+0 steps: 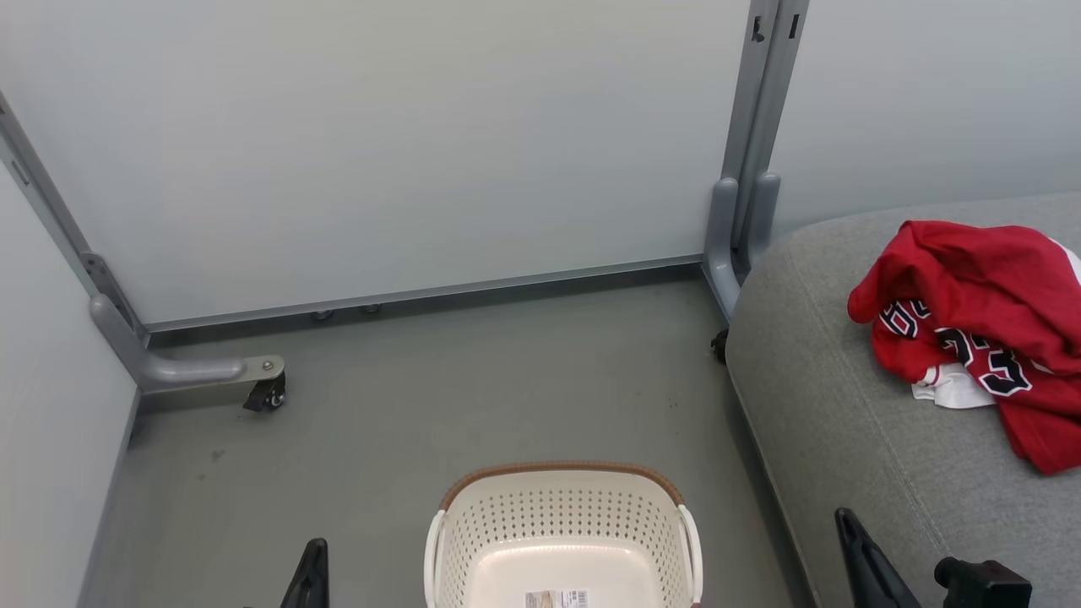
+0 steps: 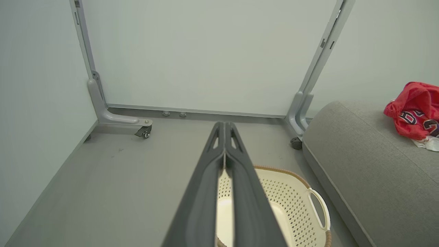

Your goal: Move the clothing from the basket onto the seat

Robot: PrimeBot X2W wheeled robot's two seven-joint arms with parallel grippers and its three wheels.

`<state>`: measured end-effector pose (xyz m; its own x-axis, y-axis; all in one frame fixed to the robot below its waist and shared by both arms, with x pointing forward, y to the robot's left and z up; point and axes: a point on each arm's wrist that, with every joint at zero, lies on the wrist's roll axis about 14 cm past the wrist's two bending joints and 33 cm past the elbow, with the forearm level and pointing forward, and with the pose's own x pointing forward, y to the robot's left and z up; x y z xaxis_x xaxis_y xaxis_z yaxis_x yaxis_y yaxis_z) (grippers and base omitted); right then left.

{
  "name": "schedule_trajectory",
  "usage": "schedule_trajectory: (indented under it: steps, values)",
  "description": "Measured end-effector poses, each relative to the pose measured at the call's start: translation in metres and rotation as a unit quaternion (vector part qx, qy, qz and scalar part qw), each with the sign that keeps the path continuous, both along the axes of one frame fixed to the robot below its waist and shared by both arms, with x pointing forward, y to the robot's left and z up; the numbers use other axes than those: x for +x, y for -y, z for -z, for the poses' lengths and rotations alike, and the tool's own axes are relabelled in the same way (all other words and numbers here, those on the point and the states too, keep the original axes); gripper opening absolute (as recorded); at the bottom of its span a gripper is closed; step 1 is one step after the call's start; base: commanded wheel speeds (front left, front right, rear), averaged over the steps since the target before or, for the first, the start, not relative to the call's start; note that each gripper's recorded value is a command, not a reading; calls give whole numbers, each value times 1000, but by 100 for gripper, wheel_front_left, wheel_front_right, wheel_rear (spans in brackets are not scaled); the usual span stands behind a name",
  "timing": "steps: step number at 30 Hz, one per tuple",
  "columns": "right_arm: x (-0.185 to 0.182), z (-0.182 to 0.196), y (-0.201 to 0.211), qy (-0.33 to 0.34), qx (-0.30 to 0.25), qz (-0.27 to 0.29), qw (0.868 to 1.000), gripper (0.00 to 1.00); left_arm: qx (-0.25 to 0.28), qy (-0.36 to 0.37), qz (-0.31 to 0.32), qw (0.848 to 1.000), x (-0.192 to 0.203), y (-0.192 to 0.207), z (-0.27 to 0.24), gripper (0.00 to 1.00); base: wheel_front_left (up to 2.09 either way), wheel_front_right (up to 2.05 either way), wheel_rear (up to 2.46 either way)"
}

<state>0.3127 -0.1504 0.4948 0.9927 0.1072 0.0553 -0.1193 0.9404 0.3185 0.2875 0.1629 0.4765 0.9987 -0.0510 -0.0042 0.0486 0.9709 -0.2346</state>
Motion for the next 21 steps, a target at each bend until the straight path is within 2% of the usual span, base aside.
schedule_trajectory:
  steps: [11,21]
  values:
    - [11,-1,10,-17,89,17,996,0,-95,-13,-22,995,13,-11,-1,0,0,0,0]
    - [20,-1,17,-30,164,28,986,0,-175,-18,-32,984,24,-17,-4,0,0,0,0]
